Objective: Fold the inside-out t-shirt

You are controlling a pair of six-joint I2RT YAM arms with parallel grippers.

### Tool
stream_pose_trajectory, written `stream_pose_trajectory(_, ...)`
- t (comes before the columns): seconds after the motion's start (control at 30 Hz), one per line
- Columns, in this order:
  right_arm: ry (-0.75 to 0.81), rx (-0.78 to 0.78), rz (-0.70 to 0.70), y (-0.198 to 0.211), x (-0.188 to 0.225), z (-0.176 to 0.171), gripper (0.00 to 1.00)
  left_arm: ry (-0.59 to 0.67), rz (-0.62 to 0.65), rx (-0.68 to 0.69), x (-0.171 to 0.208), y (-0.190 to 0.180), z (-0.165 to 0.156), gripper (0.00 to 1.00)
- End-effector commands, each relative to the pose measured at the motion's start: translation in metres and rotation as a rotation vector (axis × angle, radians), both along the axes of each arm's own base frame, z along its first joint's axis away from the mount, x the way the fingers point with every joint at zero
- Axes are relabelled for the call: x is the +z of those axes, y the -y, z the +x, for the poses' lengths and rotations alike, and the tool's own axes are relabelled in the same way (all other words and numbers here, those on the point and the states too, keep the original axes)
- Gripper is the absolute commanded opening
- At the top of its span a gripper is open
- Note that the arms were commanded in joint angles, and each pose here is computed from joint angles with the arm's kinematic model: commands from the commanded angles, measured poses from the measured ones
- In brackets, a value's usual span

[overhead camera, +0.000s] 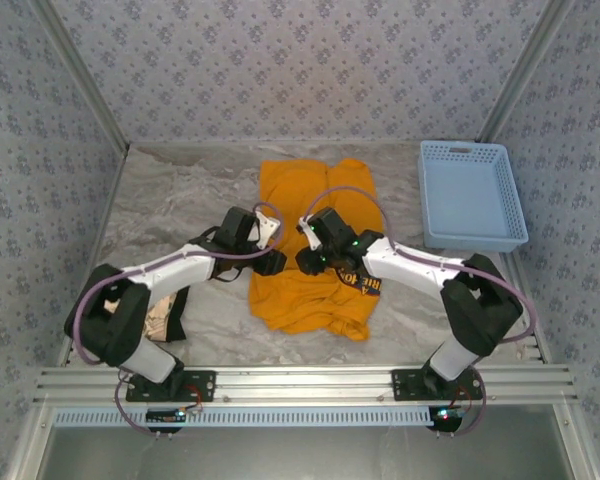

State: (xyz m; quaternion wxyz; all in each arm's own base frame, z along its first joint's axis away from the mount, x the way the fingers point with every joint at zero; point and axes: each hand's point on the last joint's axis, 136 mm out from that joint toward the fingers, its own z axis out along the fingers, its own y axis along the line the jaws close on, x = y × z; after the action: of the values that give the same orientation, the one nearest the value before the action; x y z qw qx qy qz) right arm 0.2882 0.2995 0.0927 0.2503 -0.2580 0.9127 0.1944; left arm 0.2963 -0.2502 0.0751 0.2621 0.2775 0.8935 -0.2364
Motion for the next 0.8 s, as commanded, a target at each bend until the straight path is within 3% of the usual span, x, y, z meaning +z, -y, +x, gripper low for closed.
stream_pose_trajectory(0.0,-0.085,-0.004,0.038,-0.002,-0.017,-0.009,0.33,0.085,0.078,-0.136,-0.012,0.008,0.007,0.49)
stream_pose_trajectory(0.23,-0.148,-0.032,0.071,-0.004,-0.04,-0.003,0.35,0.141,0.137,-0.215,-0.024,0.013,0.02,0.5)
stream_pose_trajectory(0.4,-0.134,-0.039,0.098,-0.006,-0.031,0.0,0.4,0.054,0.135,-0.219,-0.041,0.018,0.039,0.48)
stream_pose_trajectory(0.47,-0.128,-0.036,0.107,-0.006,-0.028,-0.003,0.41,0.046,0.121,-0.224,-0.042,0.024,0.044,0.39)
stream_pose_trajectory(0.6,-0.115,-0.05,0.124,-0.003,-0.029,-0.008,0.43,-0.007,0.076,-0.235,-0.03,0.033,0.042,0.07)
stream_pose_trajectory(0.77,-0.076,-0.017,0.132,-0.005,-0.027,-0.013,0.46,-0.04,-0.084,-0.262,0.021,0.047,0.028,0.01)
